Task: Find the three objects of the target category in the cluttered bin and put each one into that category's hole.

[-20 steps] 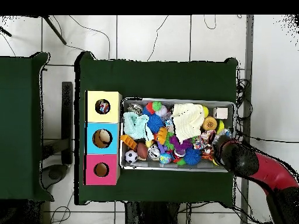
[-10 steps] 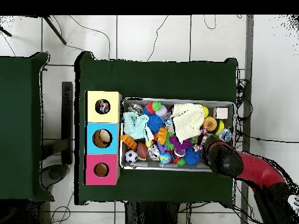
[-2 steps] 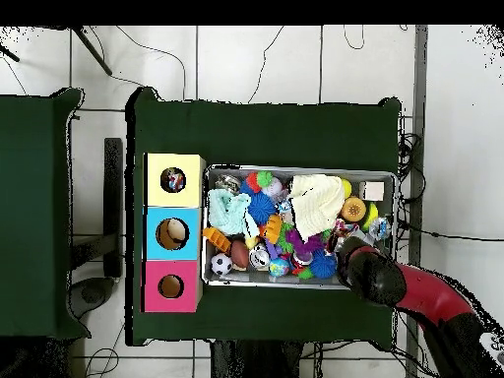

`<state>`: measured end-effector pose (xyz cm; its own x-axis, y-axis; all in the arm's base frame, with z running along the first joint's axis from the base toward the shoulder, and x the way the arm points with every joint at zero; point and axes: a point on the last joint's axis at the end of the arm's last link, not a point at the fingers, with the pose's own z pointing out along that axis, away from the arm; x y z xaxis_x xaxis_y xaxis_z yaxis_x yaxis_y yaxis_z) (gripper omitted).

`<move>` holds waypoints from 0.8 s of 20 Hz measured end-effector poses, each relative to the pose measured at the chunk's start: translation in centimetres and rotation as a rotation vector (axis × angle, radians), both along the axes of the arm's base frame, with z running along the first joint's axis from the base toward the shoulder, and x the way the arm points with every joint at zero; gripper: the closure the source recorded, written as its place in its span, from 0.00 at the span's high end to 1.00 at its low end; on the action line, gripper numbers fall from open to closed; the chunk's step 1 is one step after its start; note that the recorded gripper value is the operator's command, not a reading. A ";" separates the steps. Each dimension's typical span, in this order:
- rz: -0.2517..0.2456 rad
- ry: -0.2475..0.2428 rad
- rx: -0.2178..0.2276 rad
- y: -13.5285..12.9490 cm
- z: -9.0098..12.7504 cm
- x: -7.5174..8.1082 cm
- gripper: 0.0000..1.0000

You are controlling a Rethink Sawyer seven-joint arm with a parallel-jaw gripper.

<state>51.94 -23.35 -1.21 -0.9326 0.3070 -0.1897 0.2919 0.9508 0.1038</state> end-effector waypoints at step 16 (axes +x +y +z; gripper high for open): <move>-0.025 0.019 0.024 -0.5 -0.7 -1.6 1.00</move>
